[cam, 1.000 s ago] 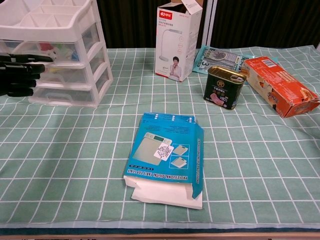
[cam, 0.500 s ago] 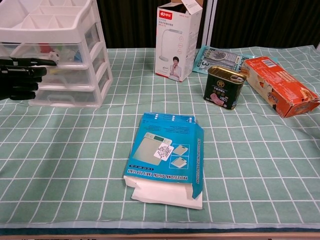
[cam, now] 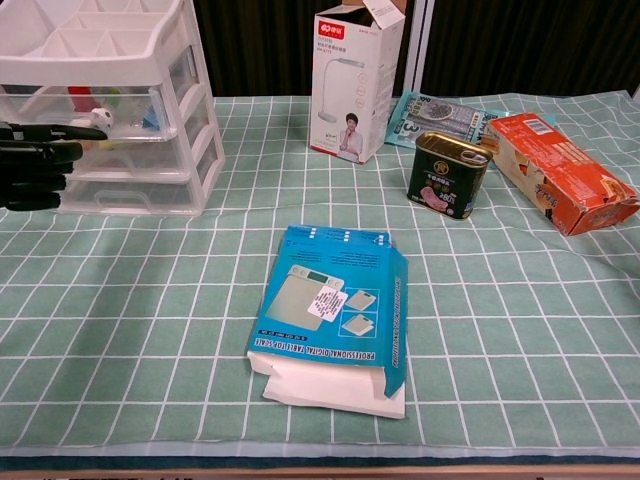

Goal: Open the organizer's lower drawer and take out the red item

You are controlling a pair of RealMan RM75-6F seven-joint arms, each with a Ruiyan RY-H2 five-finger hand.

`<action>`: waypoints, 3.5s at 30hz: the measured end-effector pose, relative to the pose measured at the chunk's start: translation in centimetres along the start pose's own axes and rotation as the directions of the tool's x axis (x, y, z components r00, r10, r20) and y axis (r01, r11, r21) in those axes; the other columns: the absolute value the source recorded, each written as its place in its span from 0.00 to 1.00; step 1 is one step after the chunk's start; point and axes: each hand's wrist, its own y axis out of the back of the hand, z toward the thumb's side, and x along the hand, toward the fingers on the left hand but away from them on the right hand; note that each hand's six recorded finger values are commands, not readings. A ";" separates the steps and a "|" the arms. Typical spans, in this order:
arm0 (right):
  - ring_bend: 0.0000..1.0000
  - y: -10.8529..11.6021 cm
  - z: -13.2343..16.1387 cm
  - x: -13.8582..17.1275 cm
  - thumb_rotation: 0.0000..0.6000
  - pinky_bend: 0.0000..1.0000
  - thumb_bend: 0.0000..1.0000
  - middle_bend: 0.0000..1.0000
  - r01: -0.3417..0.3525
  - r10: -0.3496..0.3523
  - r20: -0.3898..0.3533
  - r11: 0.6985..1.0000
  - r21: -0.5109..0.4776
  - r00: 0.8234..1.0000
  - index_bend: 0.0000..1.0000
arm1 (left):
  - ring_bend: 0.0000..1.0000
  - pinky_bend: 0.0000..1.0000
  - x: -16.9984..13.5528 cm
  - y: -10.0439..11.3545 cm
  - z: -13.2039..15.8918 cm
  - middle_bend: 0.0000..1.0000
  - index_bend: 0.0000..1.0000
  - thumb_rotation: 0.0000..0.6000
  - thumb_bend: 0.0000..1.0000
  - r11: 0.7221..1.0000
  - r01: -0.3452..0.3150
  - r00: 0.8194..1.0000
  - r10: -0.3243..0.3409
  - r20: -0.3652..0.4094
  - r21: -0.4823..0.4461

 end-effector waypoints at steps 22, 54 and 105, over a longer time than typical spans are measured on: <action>0.00 0.1 0.1 0.1 1.00 0.22 0.05 0.00 0.004 -0.004 -0.003 1.000 -0.004 1.000 0.00 | 0.87 0.92 -6.0 0.9 -0.6 0.93 0.13 1.00 0.52 0.952 -0.002 1.000 -0.005 0.022 0.307; 0.00 0.1 0.0 0.1 1.00 0.22 0.06 0.00 0.000 0.000 0.001 1.000 -0.009 1.000 0.00 | 0.92 0.96 -3.4 1.9 6.8 0.97 0.19 1.00 0.51 0.528 -0.131 0.988 0.137 0.068 0.839; 0.00 0.4 0.1 0.1 1.00 0.22 0.07 0.00 0.020 -0.020 -0.008 1.000 -0.017 1.000 0.00 | 0.92 0.96 -8.3 0.2 5.0 0.98 0.19 1.00 0.29 0.549 -0.025 1.000 0.023 0.015 0.836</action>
